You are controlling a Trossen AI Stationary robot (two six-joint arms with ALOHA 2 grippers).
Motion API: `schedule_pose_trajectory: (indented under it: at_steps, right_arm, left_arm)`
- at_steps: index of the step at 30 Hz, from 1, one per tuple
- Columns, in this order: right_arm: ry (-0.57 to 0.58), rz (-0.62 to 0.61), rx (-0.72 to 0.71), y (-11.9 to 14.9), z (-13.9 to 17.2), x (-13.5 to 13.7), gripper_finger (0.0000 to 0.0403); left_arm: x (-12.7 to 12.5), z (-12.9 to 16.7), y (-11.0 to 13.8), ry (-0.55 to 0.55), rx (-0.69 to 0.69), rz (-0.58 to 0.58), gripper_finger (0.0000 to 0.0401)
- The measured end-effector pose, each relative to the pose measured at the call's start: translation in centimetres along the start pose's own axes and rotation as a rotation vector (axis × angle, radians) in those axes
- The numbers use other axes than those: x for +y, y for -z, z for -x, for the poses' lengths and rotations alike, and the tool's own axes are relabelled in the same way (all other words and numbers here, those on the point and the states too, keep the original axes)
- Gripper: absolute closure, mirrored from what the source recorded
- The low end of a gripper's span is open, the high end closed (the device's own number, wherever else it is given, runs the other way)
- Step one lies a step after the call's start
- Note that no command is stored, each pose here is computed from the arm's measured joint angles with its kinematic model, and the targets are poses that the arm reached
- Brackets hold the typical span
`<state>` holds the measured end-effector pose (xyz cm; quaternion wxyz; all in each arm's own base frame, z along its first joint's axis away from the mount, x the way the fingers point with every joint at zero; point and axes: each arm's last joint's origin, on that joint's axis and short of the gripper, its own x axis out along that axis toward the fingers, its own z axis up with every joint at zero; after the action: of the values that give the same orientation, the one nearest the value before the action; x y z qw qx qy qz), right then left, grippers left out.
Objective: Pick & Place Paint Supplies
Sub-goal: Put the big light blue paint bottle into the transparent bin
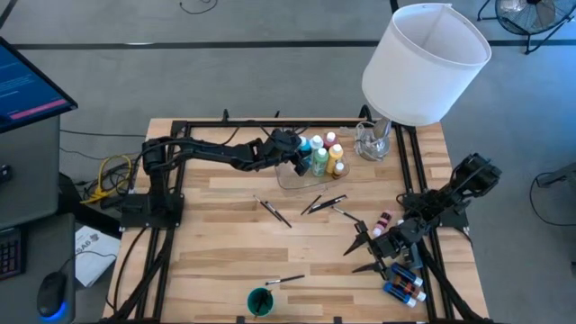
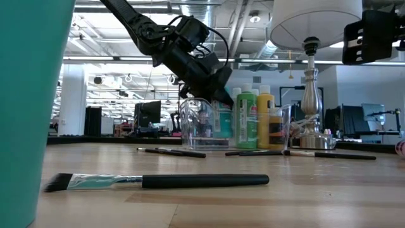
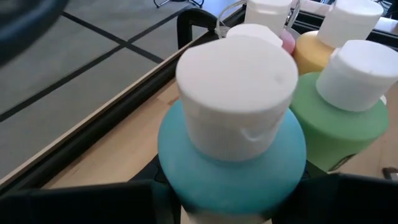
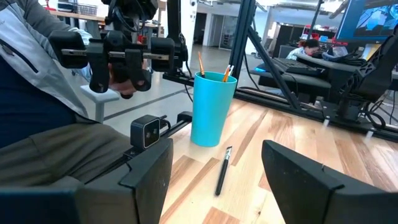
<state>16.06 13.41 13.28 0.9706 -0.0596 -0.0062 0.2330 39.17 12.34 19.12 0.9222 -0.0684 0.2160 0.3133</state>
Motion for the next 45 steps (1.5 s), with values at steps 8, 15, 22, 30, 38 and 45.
schedule_pose_trajectory:
  at_steps: [8,15,22,30,38,45]
  right_arm:
    - [0.0,0.008,0.0,0.0,0.0,0.0,0.0163]
    - [-0.002,0.012,0.013,0.1,0.0,0.0,0.0163]
    - [-0.002,0.012,0.018,0.2,0.0,0.0,0.0163]
    - [-0.003,0.011,0.021,0.2,0.0,0.0,0.0163]
    - [-0.003,0.009,0.023,0.2,0.0,0.0,0.0163]
    - [-0.003,0.005,0.031,0.3,0.0,0.0,0.0163]
  left_arm:
    - [-0.1,-0.5,0.5,-0.003,0.009,-0.005,0.0291]
    - [-0.3,-1.4,1.5,-0.01,0.013,-0.011,0.0292]
    - [-0.3,-1.5,1.6,-0.016,0.003,-0.01,0.0258]
    - [-0.9,-1.3,1.5,-0.044,-0.014,-0.011,0.0209]
    - [-1.8,-0.1,0.5,-0.019,-0.047,-0.013,0.0163]
    - [-3.0,2.9,-1.8,0.012,-0.115,-0.054,0.0157]
